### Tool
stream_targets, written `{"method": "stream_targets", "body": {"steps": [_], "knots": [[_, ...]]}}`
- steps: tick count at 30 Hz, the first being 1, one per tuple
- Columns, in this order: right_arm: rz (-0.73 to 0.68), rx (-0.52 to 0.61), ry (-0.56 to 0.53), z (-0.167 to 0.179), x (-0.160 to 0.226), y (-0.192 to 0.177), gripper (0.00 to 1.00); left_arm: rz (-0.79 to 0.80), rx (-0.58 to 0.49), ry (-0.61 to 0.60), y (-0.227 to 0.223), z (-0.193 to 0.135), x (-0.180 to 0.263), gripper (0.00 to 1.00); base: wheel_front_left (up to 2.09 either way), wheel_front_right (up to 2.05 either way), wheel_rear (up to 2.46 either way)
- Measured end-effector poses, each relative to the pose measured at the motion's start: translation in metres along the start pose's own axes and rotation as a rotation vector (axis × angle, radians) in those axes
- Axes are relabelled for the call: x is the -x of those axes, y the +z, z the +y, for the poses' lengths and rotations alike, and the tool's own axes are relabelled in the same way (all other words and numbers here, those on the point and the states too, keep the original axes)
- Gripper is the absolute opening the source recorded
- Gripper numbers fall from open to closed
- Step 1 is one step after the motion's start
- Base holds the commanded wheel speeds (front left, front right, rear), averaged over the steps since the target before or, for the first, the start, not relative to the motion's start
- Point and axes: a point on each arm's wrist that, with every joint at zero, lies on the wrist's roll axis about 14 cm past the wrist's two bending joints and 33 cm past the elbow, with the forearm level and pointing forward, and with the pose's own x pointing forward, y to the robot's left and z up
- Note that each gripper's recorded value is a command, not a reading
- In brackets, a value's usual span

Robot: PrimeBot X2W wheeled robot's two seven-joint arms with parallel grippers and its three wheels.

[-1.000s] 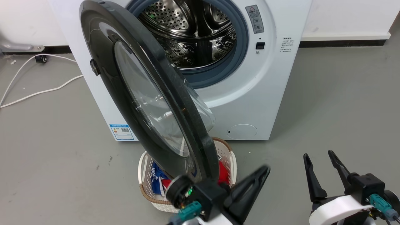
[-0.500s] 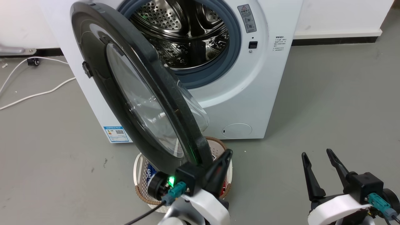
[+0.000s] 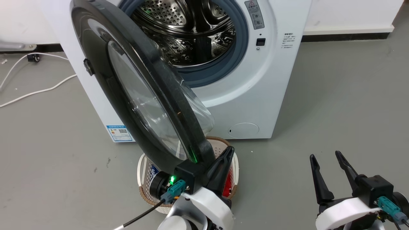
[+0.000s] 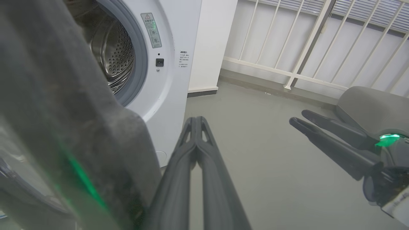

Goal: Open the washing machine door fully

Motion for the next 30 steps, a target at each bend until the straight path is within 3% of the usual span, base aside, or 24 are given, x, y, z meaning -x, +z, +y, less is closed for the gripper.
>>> {"method": "stream_targets", "body": {"steps": [15, 30], "knots": [[-0.024, 0.017, 0.081, 0.022, -0.023, 0.005, 1.00, -0.032, -0.011, 0.143, 0.019, 0.031, 0.038, 0.00, 0.00, 0.00, 0.00], [-0.039, 0.011, 0.255, 0.083, -0.057, 0.006, 1.00, -0.110, -0.053, 0.402, 0.051, 0.087, 0.093, 0.00, 0.00, 0.00, 0.00]]}}
